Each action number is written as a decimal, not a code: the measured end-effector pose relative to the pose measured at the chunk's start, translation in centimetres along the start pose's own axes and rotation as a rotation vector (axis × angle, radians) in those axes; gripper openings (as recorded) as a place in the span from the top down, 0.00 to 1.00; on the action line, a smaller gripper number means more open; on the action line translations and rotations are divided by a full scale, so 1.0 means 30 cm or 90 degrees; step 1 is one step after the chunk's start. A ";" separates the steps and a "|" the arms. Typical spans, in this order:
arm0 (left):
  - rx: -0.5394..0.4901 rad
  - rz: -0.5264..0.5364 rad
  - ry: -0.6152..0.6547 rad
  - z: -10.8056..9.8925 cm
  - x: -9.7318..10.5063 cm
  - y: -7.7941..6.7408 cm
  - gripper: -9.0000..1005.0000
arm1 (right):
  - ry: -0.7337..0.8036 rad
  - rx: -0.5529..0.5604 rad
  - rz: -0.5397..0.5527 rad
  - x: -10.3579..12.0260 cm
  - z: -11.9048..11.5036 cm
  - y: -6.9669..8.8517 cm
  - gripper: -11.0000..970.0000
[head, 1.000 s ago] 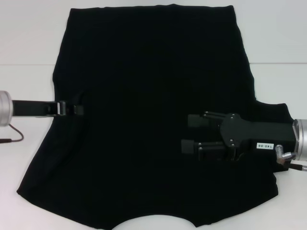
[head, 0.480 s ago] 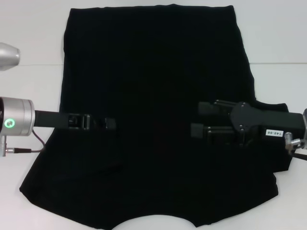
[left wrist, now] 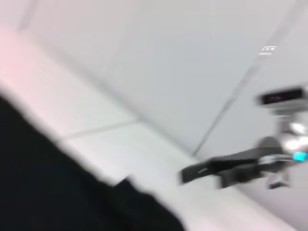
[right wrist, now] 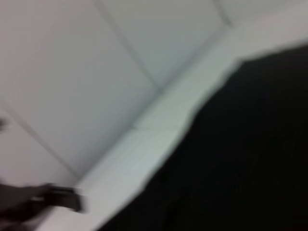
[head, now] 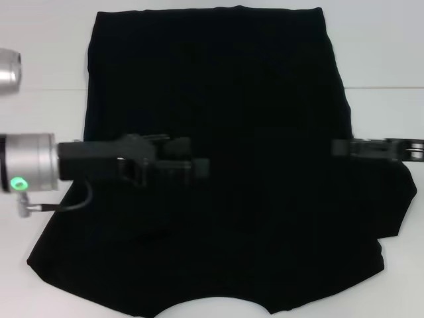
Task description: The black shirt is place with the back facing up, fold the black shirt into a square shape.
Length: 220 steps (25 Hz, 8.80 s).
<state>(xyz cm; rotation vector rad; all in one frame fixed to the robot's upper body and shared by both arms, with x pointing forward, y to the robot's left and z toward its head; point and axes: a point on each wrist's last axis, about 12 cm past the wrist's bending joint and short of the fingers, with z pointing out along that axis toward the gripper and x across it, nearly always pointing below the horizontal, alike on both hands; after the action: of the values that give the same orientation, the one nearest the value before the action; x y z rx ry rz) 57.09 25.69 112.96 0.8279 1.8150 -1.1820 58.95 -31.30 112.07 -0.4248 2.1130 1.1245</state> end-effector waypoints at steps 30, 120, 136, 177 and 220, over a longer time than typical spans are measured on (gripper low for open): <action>0.076 0.253 0.036 0.140 0.119 -0.060 0.06 | 0.163 0.275 0.212 0.021 -0.134 -0.121 0.06; 0.038 0.212 0.033 0.107 0.170 -0.053 0.06 | 0.210 0.215 0.019 -0.151 0.198 0.015 0.95; 0.029 0.212 0.034 0.104 0.168 -0.047 0.06 | 0.256 0.180 -0.015 -0.162 0.306 0.095 0.93; -0.369 -0.392 0.065 -0.481 0.337 -0.030 0.07 | 0.027 -0.046 -0.164 -0.045 0.328 0.144 0.27; -0.352 -0.371 0.164 -0.404 0.313 0.018 0.86 | 0.200 -0.141 -0.236 0.034 0.236 0.160 0.27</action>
<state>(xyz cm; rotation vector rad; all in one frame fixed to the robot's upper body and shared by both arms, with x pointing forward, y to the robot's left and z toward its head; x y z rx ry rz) 49.93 38.07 107.45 0.1295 2.5372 -0.8404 58.51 -22.72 111.49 -1.1111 2.0540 1.1276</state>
